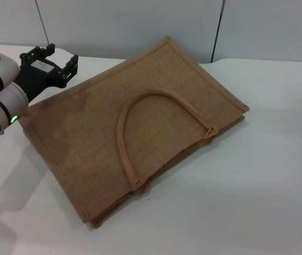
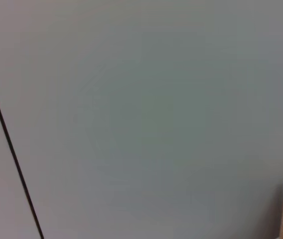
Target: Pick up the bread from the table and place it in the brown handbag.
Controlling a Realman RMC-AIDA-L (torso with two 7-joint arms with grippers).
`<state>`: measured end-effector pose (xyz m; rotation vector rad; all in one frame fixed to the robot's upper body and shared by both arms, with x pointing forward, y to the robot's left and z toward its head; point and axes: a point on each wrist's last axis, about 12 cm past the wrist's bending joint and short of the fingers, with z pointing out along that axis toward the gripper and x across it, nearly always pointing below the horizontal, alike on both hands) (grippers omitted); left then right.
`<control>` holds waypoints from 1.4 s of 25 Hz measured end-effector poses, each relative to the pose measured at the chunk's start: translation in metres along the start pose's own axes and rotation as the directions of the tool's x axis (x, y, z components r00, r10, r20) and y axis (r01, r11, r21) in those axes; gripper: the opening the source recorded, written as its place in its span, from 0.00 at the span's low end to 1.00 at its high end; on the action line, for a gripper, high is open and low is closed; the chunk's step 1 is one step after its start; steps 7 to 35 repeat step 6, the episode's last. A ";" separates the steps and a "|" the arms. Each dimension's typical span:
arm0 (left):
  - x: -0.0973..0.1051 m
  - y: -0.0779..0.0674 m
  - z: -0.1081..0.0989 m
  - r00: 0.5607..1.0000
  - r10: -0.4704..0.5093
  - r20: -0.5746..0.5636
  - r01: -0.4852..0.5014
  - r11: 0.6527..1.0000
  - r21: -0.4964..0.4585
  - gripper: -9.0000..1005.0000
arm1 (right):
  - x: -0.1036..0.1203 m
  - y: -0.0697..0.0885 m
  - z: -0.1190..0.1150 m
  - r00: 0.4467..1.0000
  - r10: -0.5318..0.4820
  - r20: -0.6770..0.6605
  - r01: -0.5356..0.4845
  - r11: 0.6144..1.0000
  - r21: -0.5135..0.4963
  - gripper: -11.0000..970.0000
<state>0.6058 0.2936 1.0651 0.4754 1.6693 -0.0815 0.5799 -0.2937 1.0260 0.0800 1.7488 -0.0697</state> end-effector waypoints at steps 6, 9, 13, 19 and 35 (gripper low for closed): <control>0.002 0.001 -0.002 1.000 -0.005 -0.004 0.005 1.000 -0.006 0.62 | 0.001 0.001 0.000 1.000 0.003 -0.002 -0.003 1.000 0.000 0.73; 0.002 0.001 -0.002 1.000 -0.005 -0.004 0.005 1.000 -0.006 0.62 | 0.001 0.001 0.000 1.000 0.003 -0.002 -0.003 1.000 0.000 0.73; 0.002 0.001 -0.002 1.000 -0.005 -0.004 0.005 1.000 -0.006 0.62 | 0.001 0.001 0.000 1.000 0.003 -0.002 -0.003 1.000 0.000 0.73; 0.002 0.001 -0.002 1.000 -0.005 -0.004 0.005 1.000 -0.006 0.62 | 0.001 0.001 0.000 1.000 0.003 -0.002 -0.003 1.000 0.000 0.73; 0.002 0.001 -0.002 1.000 -0.005 -0.004 0.005 1.000 -0.006 0.62 | 0.001 0.001 0.000 1.000 0.003 -0.002 -0.003 1.000 0.000 0.73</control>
